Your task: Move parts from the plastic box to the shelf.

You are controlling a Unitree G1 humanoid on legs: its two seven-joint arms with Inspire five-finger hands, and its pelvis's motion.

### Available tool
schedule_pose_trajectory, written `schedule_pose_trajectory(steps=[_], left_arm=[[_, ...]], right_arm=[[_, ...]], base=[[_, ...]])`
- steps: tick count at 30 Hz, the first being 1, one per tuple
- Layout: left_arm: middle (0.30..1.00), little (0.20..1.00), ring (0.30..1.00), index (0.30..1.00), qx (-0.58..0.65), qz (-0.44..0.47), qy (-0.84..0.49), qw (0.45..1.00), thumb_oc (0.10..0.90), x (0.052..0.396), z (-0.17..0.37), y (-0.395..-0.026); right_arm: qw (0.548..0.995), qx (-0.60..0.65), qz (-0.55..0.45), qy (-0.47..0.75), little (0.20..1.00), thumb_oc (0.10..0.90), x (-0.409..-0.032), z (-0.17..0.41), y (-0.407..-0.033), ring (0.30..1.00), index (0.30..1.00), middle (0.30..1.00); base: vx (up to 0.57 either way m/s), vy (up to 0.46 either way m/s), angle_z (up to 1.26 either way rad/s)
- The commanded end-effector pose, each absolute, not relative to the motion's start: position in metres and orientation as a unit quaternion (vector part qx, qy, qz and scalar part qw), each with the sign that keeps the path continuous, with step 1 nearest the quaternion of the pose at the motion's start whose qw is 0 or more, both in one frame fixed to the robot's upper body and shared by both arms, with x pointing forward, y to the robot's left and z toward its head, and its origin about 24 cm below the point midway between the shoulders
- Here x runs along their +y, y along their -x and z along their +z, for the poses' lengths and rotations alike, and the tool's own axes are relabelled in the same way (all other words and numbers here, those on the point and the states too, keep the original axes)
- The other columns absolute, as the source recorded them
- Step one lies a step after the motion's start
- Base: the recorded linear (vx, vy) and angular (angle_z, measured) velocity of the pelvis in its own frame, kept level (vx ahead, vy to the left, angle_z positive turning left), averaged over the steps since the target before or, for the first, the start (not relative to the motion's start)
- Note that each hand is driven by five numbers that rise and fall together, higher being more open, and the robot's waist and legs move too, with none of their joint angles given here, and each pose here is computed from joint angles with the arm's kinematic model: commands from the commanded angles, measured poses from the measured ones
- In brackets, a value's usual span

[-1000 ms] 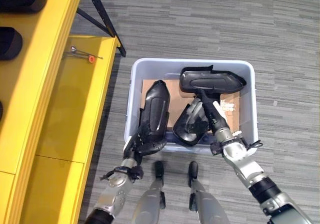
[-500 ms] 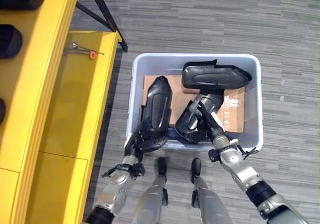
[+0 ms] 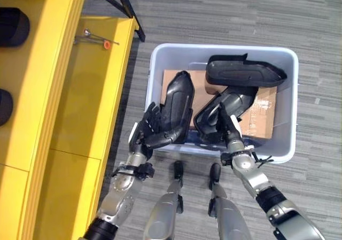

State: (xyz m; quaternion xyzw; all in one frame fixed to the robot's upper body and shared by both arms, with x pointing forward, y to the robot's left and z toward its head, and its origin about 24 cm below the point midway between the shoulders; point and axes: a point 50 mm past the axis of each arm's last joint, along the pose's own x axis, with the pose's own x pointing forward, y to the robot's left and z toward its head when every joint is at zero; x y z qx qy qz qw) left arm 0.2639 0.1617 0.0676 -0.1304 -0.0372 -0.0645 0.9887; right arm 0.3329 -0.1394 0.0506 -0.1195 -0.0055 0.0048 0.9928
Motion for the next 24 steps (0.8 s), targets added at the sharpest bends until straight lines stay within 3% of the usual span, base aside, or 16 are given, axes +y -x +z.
schedule_pose_trajectory(steps=[1, 11, 24], left_arm=[[1.0, 1.0, 1.0, 1.0, -0.146, -0.081, 0.146, 0.975, 0.9, 0.161, 0.107, -0.26], [1.0, 1.0, 1.0, 1.0, -0.144, -0.083, 0.147, 0.975, 0.9, 0.157, 0.107, -0.261], [1.0, 1.0, 1.0, 1.0, -0.14, -0.079, 0.135, 0.978, 0.9, 0.157, 0.104, -0.264]], right_arm=[[0.997, -0.021, 0.003, 0.076, 1.0, 0.9, -0.123, 0.066, -0.345, 1.0, 1.0, 1.0], [0.997, 0.011, -0.041, 0.066, 1.0, 0.9, -0.132, 0.057, -0.353, 1.0, 1.0, 1.0], [0.979, 0.075, -0.065, 0.179, 1.0, 0.9, -0.159, 0.028, -0.348, 1.0, 1.0, 1.0]], base=[[0.0, 0.0, 0.0], [0.0, 0.008, 0.0], [0.0, 0.002, 0.0]])
